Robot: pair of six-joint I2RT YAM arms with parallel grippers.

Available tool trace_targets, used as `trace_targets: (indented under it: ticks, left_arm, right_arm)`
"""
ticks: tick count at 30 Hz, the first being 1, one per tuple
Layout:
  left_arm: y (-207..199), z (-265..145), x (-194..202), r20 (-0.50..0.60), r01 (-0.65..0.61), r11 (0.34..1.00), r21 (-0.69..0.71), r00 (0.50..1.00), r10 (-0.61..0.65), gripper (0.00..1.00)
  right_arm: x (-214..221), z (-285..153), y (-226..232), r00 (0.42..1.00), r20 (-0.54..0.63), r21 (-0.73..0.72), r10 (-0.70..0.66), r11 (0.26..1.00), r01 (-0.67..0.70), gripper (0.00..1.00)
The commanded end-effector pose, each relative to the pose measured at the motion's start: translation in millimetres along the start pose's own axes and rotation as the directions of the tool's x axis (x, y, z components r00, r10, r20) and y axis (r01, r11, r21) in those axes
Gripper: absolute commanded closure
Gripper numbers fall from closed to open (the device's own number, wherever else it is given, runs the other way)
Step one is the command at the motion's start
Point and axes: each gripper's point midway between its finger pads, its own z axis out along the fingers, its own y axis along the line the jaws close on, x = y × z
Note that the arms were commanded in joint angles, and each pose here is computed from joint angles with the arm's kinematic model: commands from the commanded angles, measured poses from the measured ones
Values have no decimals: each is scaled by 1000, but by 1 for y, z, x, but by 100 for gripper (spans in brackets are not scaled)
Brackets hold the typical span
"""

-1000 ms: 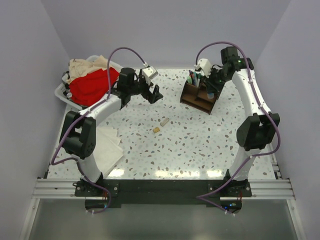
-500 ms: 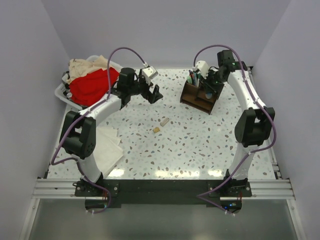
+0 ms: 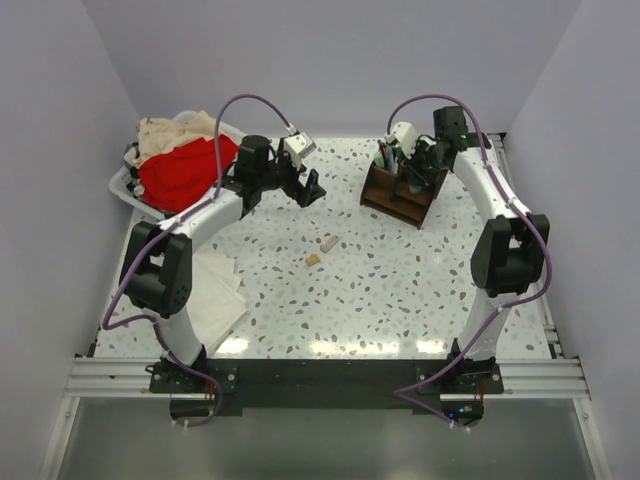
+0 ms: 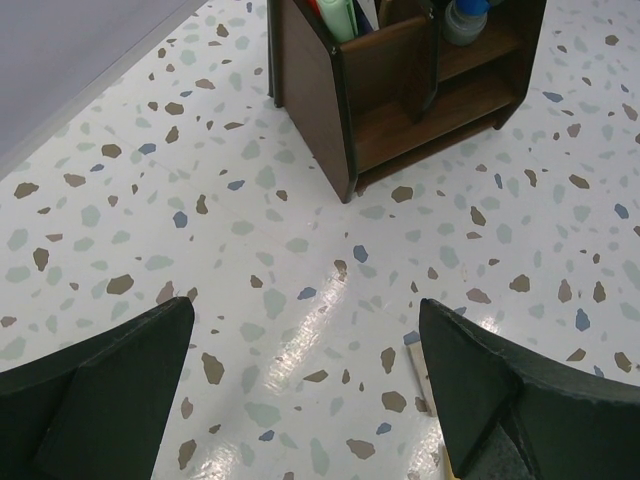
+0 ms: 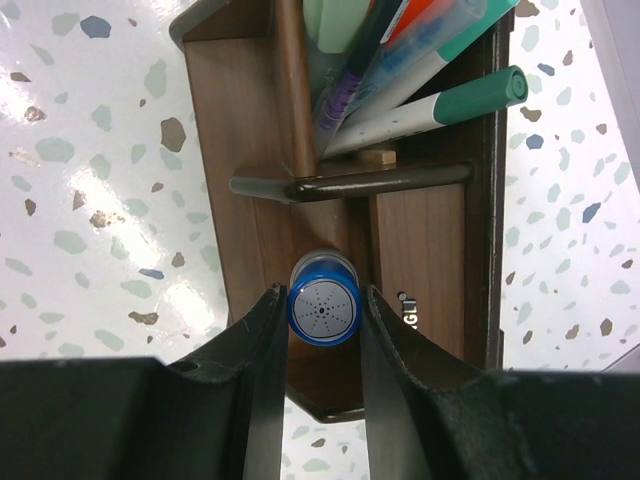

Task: Sort the stationery into containers
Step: Place the stationery in the storage box.

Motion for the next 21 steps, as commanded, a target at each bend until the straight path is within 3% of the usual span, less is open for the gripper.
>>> trace_targets:
  ticks: [1,5,13,14,21]
  left_arm:
    - [9,0,-22,52,-24,1000,-17,998,25,0]
    - [9,0,-22,51,-29,999,-17,998,30,0]
    - [6,1,-22,57,-27,1000,-1,998,27,0]
    - [6,1,-21,57,-26,1000,-1,998,26,0]
    - [4,0,-21,59,-27,1000,5,998,27,0]
  right_arm:
    - [3,-8,-9,999,-1,55,37,998,-36,97]
    - [3,-12,-13,998,5,69,66,995,-66,73]
    - [6,-22,-18,996,12,95,94,991,-94,58]
    - [6,-23,-18,995,14,95,97,991,-98,52]
    - [2,-28,-21,993,35,113,113,987,-117,43]
